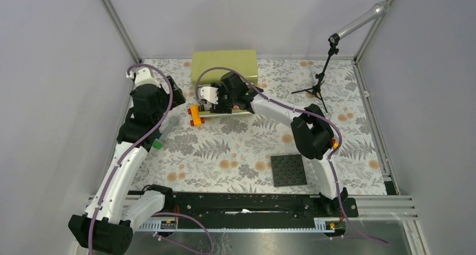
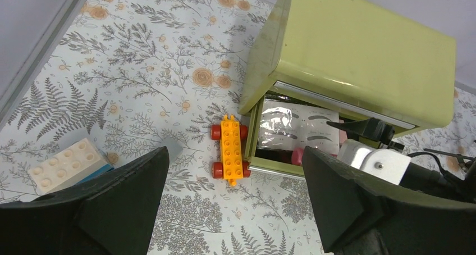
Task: Organize the makeup
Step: Place the makeup in the drawer, then close the drawer in the storage box.
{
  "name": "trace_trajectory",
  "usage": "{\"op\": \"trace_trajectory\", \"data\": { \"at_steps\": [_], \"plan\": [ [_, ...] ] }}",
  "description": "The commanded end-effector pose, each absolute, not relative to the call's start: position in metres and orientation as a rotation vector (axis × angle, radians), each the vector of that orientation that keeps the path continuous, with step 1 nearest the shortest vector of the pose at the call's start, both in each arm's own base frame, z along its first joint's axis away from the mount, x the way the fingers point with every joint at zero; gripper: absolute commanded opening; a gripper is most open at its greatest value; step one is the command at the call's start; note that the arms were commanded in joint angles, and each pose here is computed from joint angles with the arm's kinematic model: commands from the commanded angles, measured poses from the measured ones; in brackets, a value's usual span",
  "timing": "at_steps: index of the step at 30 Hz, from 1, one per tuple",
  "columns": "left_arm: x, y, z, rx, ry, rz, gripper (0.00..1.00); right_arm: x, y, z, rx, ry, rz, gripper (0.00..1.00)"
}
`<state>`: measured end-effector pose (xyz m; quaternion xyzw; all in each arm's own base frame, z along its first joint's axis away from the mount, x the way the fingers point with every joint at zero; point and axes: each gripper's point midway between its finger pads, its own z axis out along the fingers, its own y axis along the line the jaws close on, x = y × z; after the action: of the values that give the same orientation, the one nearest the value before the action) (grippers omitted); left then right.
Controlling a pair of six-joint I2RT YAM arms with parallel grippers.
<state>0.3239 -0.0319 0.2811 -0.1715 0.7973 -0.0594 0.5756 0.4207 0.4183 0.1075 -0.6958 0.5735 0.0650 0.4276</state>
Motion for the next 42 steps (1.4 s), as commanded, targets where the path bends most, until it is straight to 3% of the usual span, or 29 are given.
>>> {"op": "trace_trajectory", "data": {
  "at_steps": [1,11,22,32,42],
  "plan": [
    [0.332,-0.037,0.284,-0.378,1.848,-0.183,0.97,0.428,0.432,0.165,-1.613,1.343,0.161,0.75],
    [0.343,-0.049,0.273,-0.323,1.910,-0.238,0.99,0.431,0.391,0.229,-1.071,1.478,0.161,0.76],
    [0.379,-0.072,0.320,-0.322,1.833,-0.377,0.99,0.368,0.318,0.227,-0.442,1.724,0.446,0.77],
    [0.471,-0.154,0.383,-0.108,1.661,-0.620,0.98,0.311,0.272,0.193,-0.296,1.770,0.573,0.75],
    [0.557,-0.225,0.361,0.166,1.527,-0.737,0.98,0.290,0.281,0.177,-0.339,1.756,0.703,0.73]
  ]
}}
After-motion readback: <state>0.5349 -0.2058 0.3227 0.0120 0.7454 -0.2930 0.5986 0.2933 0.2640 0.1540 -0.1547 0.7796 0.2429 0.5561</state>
